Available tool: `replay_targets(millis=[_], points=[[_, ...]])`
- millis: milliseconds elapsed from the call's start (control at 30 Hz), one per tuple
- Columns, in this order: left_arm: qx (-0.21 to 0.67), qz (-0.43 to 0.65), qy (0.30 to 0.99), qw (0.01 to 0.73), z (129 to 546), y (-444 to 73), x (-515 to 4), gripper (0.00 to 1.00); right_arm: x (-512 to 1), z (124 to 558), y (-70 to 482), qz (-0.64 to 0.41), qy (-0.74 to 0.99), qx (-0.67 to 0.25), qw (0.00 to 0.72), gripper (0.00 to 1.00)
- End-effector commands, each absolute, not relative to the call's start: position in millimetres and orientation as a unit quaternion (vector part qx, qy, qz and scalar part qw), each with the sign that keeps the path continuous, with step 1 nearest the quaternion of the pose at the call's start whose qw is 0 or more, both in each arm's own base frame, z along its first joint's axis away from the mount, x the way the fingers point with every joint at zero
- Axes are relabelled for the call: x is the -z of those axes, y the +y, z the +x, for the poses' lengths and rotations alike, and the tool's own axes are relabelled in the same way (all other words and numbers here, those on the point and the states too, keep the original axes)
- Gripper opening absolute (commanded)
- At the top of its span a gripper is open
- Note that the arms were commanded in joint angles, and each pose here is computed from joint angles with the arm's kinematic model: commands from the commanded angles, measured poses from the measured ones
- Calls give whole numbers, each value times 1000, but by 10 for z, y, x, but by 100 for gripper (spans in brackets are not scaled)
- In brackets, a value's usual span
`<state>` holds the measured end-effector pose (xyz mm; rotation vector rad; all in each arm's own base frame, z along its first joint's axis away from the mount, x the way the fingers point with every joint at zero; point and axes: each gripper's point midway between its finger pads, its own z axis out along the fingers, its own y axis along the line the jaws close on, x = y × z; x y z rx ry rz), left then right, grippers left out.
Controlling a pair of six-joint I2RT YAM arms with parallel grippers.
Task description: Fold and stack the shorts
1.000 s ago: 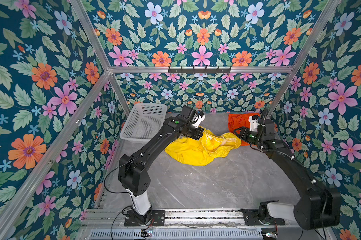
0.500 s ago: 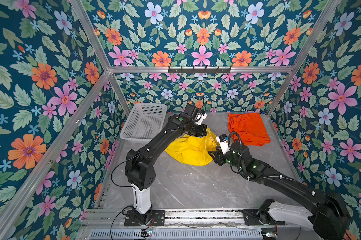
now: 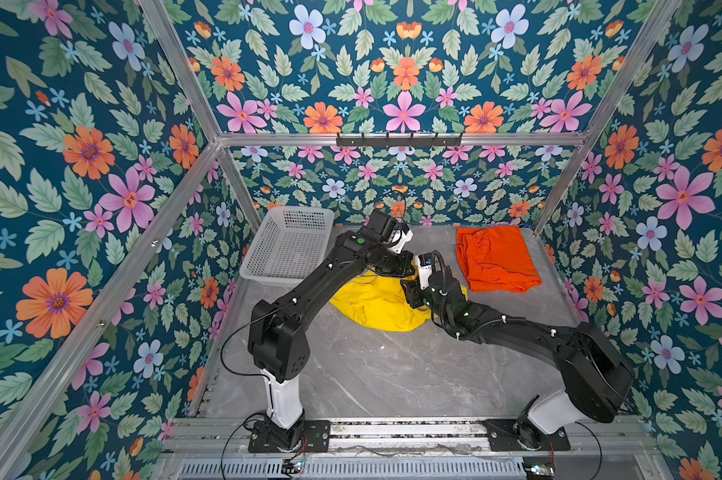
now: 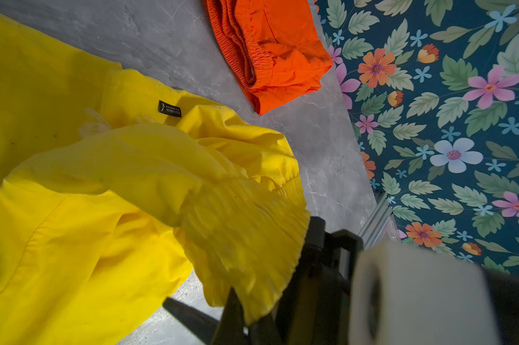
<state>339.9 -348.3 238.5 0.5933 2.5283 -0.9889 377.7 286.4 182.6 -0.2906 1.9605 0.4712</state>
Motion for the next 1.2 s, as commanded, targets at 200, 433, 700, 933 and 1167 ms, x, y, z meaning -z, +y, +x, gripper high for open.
replay_targets(millis=[200,433,700,933,1167], points=[[369,182,873,260,3667,-3061,-2703,39,-2092,3418,2609,-200,790,-264,516,4],[348,313,809,355,3427,-2938,-2822,39,-2435,2745,2312,-290,744,-409,442,4],[329,547,654,406,2559,-3268,-2680,48,-2597,2367,2216,-366,696,-450,423,4],[286,592,633,409,2535,-3330,-2494,55,-2499,1994,2232,-480,627,-445,422,0],[308,669,557,382,2183,-3448,-2359,55,-2365,1807,2175,-550,573,-384,471,0]])
